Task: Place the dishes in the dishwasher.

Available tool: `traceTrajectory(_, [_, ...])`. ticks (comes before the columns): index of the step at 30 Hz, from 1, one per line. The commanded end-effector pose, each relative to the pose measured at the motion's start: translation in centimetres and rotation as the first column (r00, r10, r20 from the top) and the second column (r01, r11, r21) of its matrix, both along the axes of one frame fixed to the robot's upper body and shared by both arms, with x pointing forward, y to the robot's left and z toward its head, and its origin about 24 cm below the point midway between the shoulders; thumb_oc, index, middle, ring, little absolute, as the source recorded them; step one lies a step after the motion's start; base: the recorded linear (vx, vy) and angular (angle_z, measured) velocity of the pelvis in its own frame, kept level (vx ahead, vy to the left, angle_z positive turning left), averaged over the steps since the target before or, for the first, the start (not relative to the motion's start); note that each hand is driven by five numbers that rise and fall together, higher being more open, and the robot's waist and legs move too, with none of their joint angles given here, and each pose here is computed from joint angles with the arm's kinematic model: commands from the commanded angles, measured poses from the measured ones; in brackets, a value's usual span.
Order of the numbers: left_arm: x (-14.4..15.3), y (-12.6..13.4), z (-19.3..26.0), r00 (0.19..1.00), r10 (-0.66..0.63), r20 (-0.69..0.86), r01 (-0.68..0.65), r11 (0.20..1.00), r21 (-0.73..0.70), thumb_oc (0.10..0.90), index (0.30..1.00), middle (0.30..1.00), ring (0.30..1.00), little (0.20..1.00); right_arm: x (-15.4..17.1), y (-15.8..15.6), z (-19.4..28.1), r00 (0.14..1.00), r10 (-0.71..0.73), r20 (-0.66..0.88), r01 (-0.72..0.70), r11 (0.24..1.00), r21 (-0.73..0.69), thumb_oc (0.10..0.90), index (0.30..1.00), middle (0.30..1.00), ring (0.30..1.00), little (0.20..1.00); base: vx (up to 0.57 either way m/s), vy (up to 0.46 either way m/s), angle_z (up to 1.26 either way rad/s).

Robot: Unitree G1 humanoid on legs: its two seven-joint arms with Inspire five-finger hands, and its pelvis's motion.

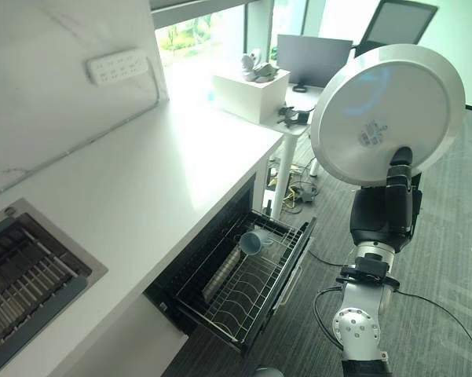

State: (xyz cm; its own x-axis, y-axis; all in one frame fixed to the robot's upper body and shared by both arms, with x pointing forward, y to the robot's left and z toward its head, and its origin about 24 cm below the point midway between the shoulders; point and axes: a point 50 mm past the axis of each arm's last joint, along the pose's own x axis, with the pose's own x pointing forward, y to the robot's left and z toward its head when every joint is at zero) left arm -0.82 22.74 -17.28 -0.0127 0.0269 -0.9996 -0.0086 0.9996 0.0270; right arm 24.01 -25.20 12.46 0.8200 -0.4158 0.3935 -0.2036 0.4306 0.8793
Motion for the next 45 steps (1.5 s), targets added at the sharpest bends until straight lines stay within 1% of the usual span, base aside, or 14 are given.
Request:
traceTrajectory(1, [4.3, -0.3, 0.1, 0.987, 0.024, 0.160, -0.022, 1.000, -0.014, 0.800, 0.900, 0.900, 0.900, 0.900, 0.1, 0.3, 5.6, 0.948, 0.031, 0.318, 0.007, 0.993, -0.116, 0.400, 0.300, 0.300, 0.300, 0.300, 0.00, -0.009, -0.09])
traceTrajectory(3, [4.5, -0.4, 0.0, 0.986, 0.027, 0.165, -0.025, 1.000, -0.017, 0.800, 0.900, 0.900, 0.900, 0.900, 0.0, 0.3, 5.7, 0.948, 0.018, 0.319, 0.026, 0.991, -0.133, 0.400, 0.300, 0.300, 0.300, 0.300, 0.03, 0.010, -0.05])
traceTrajectory(17, [4.6, -0.8, 0.0, 0.985, 0.060, 0.161, -0.055, 0.998, -0.032, 0.800, 0.900, 0.900, 0.900, 0.900, 0.4, 0.7, 5.5, 0.949, 0.087, 0.305, -0.043, 0.988, -0.148, 0.400, 0.300, 0.300, 0.300, 0.300, 0.01, 0.014, -0.05])
traceTrajectory(21, [4.5, -0.7, 0.0, 0.984, 0.091, 0.155, -0.087, 0.996, -0.036, 0.800, 0.900, 0.900, 0.900, 0.900, 0.7, 0.9, 5.1, 0.965, 0.077, 0.251, -0.041, 0.988, -0.146, 0.400, 0.300, 0.300, 0.300, 0.300, 0.04, 0.031, 0.14])
traceTrajectory(23, [4.5, -0.7, 0.0, 0.984, 0.092, 0.151, -0.087, 0.995, -0.039, 0.800, 0.900, 0.900, 0.900, 0.900, 0.9, 0.8, 4.4, 0.982, 0.041, 0.186, -0.012, 0.988, -0.154, 0.400, 0.300, 0.300, 0.300, 0.300, 0.01, 0.027, 0.10])
traceTrajectory(25, [4.5, -0.8, 0.0, 0.985, 0.087, 0.150, -0.082, 0.996, -0.039, 0.800, 0.900, 0.900, 0.900, 0.900, 1.4, 0.7, 3.1, 0.994, 0.031, 0.106, -0.019, 0.993, -0.114, 0.400, 0.300, 0.300, 0.300, 0.300, 0.02, 0.023, 0.18])
traceTrajectory(27, [4.5, -0.9, 0.0, 0.983, 0.104, 0.152, -0.099, 0.994, -0.039, 0.800, 0.900, 0.900, 0.900, 0.900, 2.0, 0.8, 0.0, 0.998, 0.017, -0.057, -0.023, 0.994, -0.103, 0.400, 0.300, 0.300, 0.300, 0.300, 0.02, 0.020, 0.13])
traceTrajectory(29, [4.5, -0.9, 0.0, 0.982, 0.111, 0.153, -0.106, 0.994, -0.038, 0.800, 0.900, 0.900, 0.900, 0.900, 2.1, 1.0, -1.4, 0.994, 0.026, -0.109, -0.036, 0.995, -0.096, 0.400, 0.300, 0.300, 0.300, 0.300, 0.00, 0.007, 0.16])
traceTrajectory(32, [4.4, -0.6, 0.0, 0.983, 0.114, 0.146, -0.111, 0.993, -0.027, 0.800, 0.900, 0.900, 0.900, 0.900, 2.0, 1.4, -4.6, 0.968, 0.037, -0.249, -0.059, 0.995, -0.082, 0.400, 0.300, 0.300, 0.300, 0.300, 0.02, 0.000, 0.22])
traceTrajectory(36, [4.6, -0.5, 0.1, 0.981, 0.123, 0.149, -0.120, 0.992, -0.028, 0.800, 0.900, 0.900, 0.900, 0.900, 2.1, 1.8, -6.2, 0.945, 0.036, -0.326, -0.068, 0.994, -0.087, 0.400, 0.300, 0.300, 0.300, 0.300, -0.02, 0.002, 0.16])
traceTrajectory(40, [4.8, -0.7, 0.1, 0.983, 0.115, 0.146, -0.113, 0.993, -0.027, 0.800, 0.900, 0.900, 0.900, 0.900, 1.6, 2.6, -10.3, 0.874, 0.036, -0.485, -0.082, 0.994, -0.073, 0.400, 0.300, 0.300, 0.300, 0.300, 0.00, -0.002, 0.23])
traceTrajectory(42, [4.7, -0.6, 0.1, 0.983, 0.117, 0.144, -0.114, 0.993, -0.027, 0.800, 0.900, 0.900, 0.900, 0.900, 1.4, 2.9, -11.3, 0.852, 0.045, -0.521, -0.100, 0.992, -0.078, 0.400, 0.300, 0.300, 0.300, 0.300, -0.01, -0.001, 0.16])
traceTrajectory(44, [4.7, -0.7, 0.1, 0.982, 0.120, 0.142, -0.117, 0.993, -0.028, 0.800, 0.900, 0.900, 0.900, 0.900, 1.3, 3.2, -11.9, 0.831, 0.036, -0.555, -0.126, 0.984, -0.125, 0.400, 0.300, 0.300, 0.300, 0.300, -0.01, 0.016, 0.16])
traceTrajectory(45, [4.6, -0.8, 0.1, 0.983, 0.120, 0.141, -0.117, 0.993, -0.029, 0.800, 0.900, 0.900, 0.900, 0.900, 1.3, 3.4, -12.2, 0.819, 0.041, -0.572, -0.130, 0.985, -0.116, 0.400, 0.300, 0.300, 0.300, 0.300, 0.00, 0.017, 0.08])
